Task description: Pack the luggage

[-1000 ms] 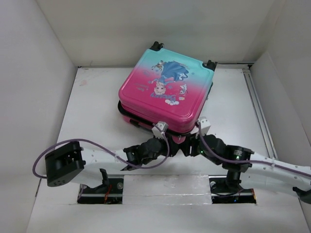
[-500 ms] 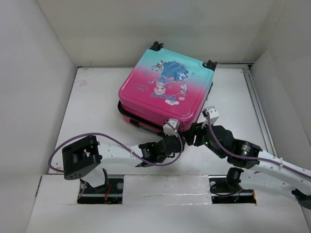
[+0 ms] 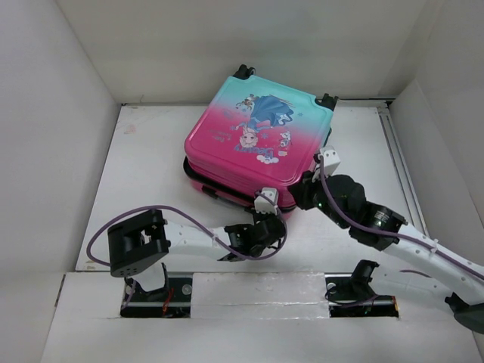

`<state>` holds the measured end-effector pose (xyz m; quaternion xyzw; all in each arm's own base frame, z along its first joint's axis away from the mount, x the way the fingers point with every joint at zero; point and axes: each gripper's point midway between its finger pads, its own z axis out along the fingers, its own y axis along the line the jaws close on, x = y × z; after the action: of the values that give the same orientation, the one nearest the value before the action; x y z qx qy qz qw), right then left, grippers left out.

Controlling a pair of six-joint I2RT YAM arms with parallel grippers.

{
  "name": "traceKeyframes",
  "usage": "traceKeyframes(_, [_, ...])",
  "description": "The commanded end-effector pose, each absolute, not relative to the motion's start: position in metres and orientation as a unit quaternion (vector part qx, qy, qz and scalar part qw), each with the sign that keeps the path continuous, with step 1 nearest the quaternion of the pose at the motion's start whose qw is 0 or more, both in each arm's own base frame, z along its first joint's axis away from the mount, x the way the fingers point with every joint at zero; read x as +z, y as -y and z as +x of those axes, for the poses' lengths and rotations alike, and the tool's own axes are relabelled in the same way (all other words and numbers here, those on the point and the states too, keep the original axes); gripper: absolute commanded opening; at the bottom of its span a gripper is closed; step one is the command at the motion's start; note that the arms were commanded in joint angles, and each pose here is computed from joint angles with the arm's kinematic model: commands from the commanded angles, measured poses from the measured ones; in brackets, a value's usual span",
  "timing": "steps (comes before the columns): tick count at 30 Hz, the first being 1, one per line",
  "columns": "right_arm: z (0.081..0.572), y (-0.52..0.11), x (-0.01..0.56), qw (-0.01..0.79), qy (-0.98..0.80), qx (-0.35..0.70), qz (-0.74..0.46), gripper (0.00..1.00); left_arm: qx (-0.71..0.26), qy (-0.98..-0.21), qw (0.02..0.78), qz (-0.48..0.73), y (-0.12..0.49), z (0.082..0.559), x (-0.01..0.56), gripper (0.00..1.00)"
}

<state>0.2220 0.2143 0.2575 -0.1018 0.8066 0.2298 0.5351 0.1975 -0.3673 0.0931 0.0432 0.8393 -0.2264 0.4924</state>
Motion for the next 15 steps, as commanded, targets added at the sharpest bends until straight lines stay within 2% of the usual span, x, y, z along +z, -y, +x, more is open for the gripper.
traceKeyframes(1, [0.237, -0.220, 0.293, 0.568, -0.780, 0.240, -0.108, 0.24, -0.226, -0.814, 0.535, -0.013, 0.358, 0.218, 0.113, 0.12])
traceKeyframes(4, [0.245, -0.217, 0.298, 0.571, -0.778, 0.238, -0.106, 0.27, -0.233, -0.807, 0.542, -0.004, 0.363, 0.213, 0.120, 0.16])
traceKeyframes(8, [0.251, -0.215, 0.297, 0.569, -0.779, 0.239, -0.113, 0.28, -0.221, -0.802, 0.555, 0.011, 0.366, 0.205, 0.127, 0.28])
traceKeyframes(9, [0.251, -0.218, 0.294, 0.564, -0.781, 0.241, -0.118, 0.28, -0.203, -0.807, 0.555, 0.023, 0.364, 0.200, 0.121, 0.35])
traceKeyframes(10, [0.252, -0.217, 0.293, 0.563, -0.781, 0.242, -0.123, 0.28, -0.189, -0.807, 0.560, 0.014, 0.357, 0.203, 0.119, 0.38])
traceKeyframes(15, [0.254, -0.223, 0.289, 0.560, -0.778, 0.254, -0.129, 0.28, -0.177, -0.808, 0.562, 0.013, 0.356, 0.202, 0.117, 0.41])
